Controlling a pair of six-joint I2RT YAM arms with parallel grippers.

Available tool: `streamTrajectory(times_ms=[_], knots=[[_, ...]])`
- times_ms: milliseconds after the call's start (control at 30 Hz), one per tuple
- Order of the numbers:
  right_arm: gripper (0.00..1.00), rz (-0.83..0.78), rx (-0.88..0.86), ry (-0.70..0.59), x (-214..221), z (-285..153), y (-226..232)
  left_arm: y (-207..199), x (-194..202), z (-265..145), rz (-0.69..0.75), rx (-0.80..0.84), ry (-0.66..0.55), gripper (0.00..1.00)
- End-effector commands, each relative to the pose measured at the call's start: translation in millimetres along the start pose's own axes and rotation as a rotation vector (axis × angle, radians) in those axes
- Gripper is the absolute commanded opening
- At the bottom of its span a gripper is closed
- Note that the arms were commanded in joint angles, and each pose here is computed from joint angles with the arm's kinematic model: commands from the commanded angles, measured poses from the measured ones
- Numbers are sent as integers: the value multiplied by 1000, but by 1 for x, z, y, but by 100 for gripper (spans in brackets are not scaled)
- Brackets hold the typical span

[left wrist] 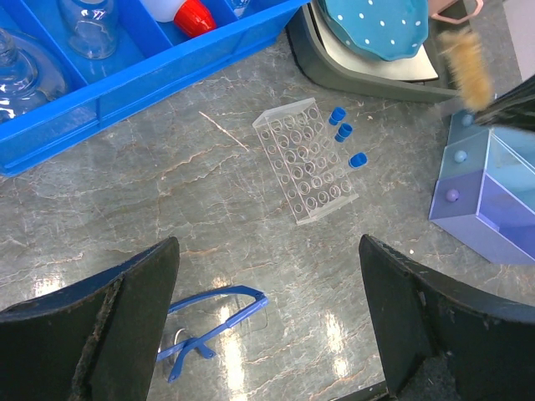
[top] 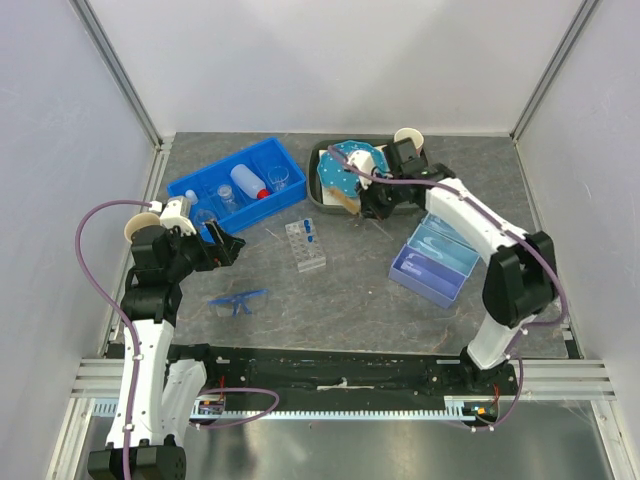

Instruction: Organize the chemistry lab equipment

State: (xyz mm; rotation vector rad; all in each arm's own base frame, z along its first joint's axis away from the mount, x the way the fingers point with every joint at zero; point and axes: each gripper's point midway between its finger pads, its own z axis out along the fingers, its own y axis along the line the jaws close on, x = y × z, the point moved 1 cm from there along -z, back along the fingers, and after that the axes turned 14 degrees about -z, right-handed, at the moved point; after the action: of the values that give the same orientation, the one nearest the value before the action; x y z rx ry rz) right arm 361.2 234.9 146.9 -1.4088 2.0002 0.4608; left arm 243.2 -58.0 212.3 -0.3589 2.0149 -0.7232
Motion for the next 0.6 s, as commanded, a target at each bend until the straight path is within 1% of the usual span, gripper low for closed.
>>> streamTrajectory(times_ms=[0, 33, 100, 233, 300, 367, 400, 467, 567], knots=[[0, -83, 32, -132, -38, -60, -9, -2, -6, 0, -2, 4, -31, 94], [0, -96, 53, -150, -42, -73, -11, -3, -7, -1, 0, 5, -33, 94], [0, -114, 94, -143, -38, -92, -21, -2, -6, 0, 2, 5, -33, 94], [0, -148, 177, -68, -16, -133, -30, -3, -8, -2, 5, 5, -41, 94], [0, -165, 229, 4, 6, -149, -41, -4, -7, -1, 5, 6, -38, 94], [0, -145, 271, 75, 32, -168, -48, -4, -8, -2, 5, 10, -38, 94], [0, -174, 284, 100, 40, -176, -50, -4, -7, -2, 5, 10, -38, 94], [0, -143, 298, 165, 70, -188, -55, -4, -7, -2, 5, 11, -37, 94], [0, -142, 287, 257, 108, -196, -57, -4, -7, -1, 5, 12, -35, 94]])
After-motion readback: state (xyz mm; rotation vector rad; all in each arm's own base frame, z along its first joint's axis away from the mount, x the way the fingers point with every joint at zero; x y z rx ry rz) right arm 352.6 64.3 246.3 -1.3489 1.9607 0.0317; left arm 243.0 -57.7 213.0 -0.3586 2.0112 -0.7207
